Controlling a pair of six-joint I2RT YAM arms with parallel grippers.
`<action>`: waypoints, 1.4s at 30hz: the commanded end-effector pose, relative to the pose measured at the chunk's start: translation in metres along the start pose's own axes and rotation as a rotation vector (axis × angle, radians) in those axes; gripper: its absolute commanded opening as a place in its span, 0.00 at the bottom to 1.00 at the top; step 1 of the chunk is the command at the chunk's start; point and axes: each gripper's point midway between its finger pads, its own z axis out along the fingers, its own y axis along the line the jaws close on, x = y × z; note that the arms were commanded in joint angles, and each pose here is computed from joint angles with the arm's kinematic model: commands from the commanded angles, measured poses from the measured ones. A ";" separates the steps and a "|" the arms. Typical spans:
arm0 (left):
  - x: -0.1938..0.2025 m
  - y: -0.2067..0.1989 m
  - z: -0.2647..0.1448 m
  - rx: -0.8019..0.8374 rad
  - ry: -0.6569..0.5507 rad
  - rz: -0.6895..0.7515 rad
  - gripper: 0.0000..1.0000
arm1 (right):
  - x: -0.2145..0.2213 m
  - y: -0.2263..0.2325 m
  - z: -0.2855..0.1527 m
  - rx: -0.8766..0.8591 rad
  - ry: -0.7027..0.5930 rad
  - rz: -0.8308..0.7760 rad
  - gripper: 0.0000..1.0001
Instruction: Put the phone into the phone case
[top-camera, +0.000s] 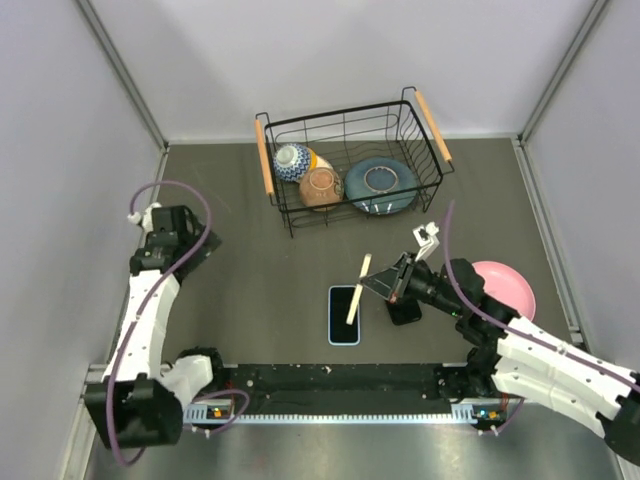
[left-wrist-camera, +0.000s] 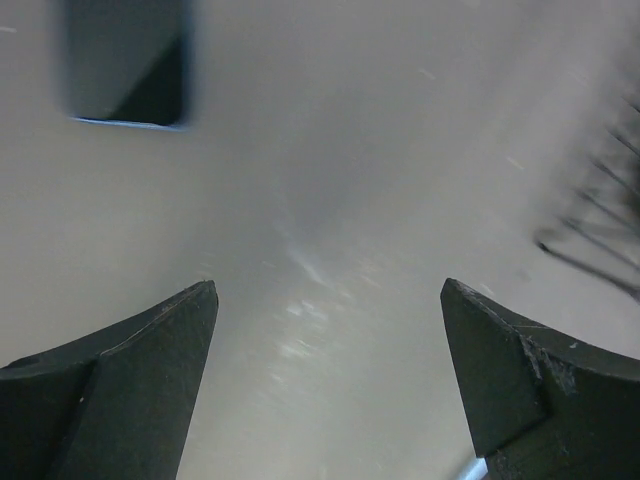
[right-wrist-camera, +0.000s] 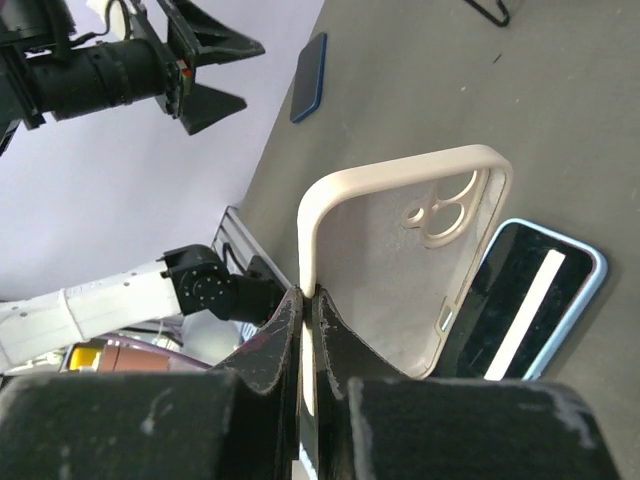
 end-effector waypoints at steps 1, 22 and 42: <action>-0.039 0.064 0.013 -0.289 -0.061 -0.015 0.98 | -0.028 0.020 -0.012 -0.005 -0.081 -0.089 0.00; -0.074 0.141 0.102 -0.439 0.186 -0.035 0.98 | -0.024 0.015 -0.025 0.062 -0.037 -0.102 0.00; -0.033 0.137 0.139 -0.299 0.339 0.007 0.99 | -0.028 0.016 -0.035 0.071 -0.054 -0.116 0.00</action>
